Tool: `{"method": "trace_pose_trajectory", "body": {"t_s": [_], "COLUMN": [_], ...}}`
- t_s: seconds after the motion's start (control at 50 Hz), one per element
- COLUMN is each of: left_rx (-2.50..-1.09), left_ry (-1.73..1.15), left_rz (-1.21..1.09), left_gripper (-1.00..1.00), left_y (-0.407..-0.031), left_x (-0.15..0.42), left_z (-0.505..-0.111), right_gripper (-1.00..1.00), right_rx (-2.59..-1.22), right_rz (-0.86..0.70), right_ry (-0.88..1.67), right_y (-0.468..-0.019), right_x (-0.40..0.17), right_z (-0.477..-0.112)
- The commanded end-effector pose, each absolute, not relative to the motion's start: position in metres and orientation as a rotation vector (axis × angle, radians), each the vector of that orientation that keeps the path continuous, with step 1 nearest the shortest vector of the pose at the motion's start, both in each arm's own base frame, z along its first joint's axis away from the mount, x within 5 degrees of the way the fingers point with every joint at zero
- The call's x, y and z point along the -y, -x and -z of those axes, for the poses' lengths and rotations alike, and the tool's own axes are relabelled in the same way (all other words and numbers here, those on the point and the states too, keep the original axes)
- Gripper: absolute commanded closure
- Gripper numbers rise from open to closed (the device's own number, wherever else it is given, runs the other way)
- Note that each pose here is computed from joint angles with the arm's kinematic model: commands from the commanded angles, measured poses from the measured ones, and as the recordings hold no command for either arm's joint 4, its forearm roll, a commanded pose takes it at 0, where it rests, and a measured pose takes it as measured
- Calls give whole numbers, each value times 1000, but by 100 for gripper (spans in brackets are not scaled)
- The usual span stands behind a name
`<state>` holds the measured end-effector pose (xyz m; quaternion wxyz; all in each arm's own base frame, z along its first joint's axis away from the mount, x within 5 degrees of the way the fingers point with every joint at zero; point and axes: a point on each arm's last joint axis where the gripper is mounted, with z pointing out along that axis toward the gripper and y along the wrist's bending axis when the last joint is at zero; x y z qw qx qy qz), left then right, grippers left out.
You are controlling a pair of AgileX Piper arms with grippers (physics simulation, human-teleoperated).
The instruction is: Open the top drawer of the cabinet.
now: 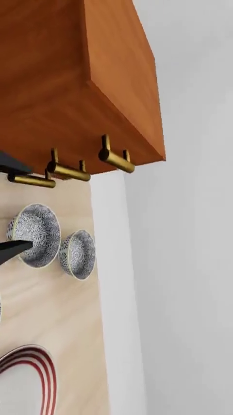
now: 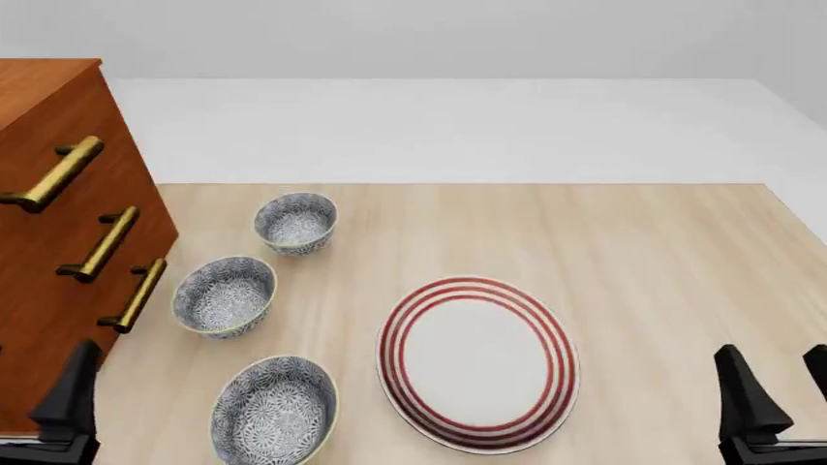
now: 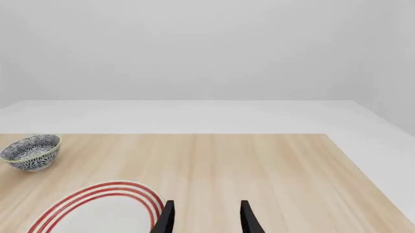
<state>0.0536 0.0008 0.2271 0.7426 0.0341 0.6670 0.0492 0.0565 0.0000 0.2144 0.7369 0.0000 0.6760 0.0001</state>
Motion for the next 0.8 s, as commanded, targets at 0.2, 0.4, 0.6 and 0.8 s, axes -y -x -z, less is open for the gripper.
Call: {"method": "trace_pose_trajectory", "body": {"t_s": [0.2, 0.4, 0.6, 0.8], "left_rx": [-1335, -1303, -1255, -1201], "left_ry": [-309, -408, -448, -508], "left_rz": [-379, -492, -599, -719], "left_gripper": [-100, -100, -100, -100], "left_y": [-48, -47, -47, -45], "left_x": [0, 1, 0, -1], "left_z": [-253, -255, -258, -262], "right_gripper": [-100, -100, -100, -100], "right_rx": [-1484, -1485, -1485, -1484], "right_rz": [0, 0, 0, 0], "right_ry": [0, 0, 0, 0], "right_y": [-57, -57, -57, -57], "right_x": [0, 0, 0, 0], "right_z": [-214, -214, -214, -214]}}
